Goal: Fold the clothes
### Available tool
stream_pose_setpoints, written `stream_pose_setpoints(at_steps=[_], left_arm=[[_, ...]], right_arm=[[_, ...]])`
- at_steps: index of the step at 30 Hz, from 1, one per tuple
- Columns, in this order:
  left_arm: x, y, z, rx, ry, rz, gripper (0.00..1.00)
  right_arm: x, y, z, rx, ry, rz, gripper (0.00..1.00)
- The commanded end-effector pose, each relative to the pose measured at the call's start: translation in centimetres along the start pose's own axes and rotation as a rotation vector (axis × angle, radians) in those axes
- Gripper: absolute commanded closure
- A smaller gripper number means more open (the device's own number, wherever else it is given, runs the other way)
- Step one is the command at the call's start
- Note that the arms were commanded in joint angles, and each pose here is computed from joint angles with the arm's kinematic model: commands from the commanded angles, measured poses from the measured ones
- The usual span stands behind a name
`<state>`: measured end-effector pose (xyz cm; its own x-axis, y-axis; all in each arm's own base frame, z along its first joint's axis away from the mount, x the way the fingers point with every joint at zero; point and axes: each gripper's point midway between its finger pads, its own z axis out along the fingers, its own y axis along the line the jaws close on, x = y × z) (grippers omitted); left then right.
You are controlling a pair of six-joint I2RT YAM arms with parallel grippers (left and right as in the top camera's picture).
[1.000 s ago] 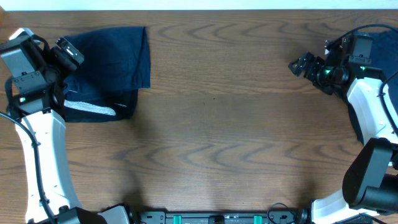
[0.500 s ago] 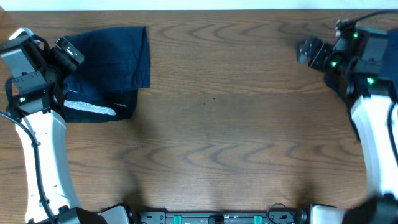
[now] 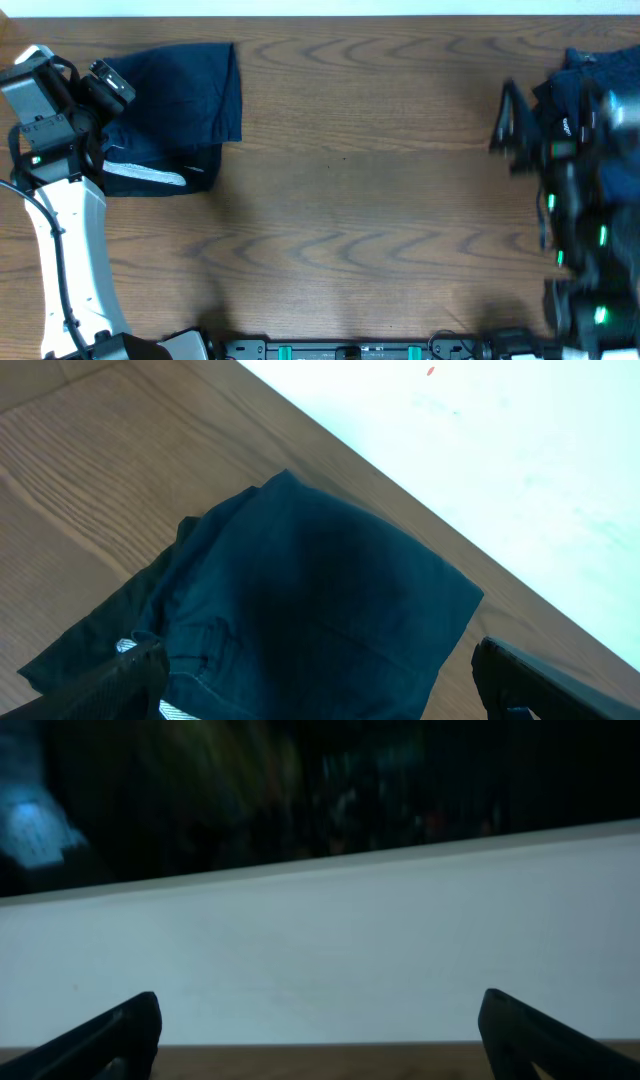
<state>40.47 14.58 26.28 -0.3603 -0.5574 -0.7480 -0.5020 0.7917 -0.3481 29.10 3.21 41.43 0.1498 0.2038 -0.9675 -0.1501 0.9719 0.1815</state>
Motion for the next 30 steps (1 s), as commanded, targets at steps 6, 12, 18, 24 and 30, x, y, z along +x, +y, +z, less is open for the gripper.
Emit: stream_pose_setpoints(at_steps=[6, 12, 18, 24, 30], left_arm=[[0.1, 0.1, 0.1, -0.006, 0.003, 0.001, 0.02], [0.1, 0.1, 0.1, -0.006, 0.003, 0.001, 0.02], [0.1, 0.1, 0.1, -0.006, 0.003, 0.001, 0.02], [0.1, 0.1, 0.1, -0.006, 0.003, 0.001, 0.02], [0.1, 0.1, 0.1, -0.006, 0.003, 0.001, 0.02]], right_arm=[[7.9, -2.5, -6.1, 0.045, -0.134, -0.023, 0.01], [11.6, -3.2, -7.8, 0.047, -0.135, -0.023, 0.01], [13.5, -3.6, -8.6, 0.048, -0.143, -0.022, 0.01], [16.5, -4.2, -8.5, 0.069, -0.027, -0.025, 0.01], [21.5, -5.4, -8.7, 0.116, 0.132, -0.033, 0.01]])
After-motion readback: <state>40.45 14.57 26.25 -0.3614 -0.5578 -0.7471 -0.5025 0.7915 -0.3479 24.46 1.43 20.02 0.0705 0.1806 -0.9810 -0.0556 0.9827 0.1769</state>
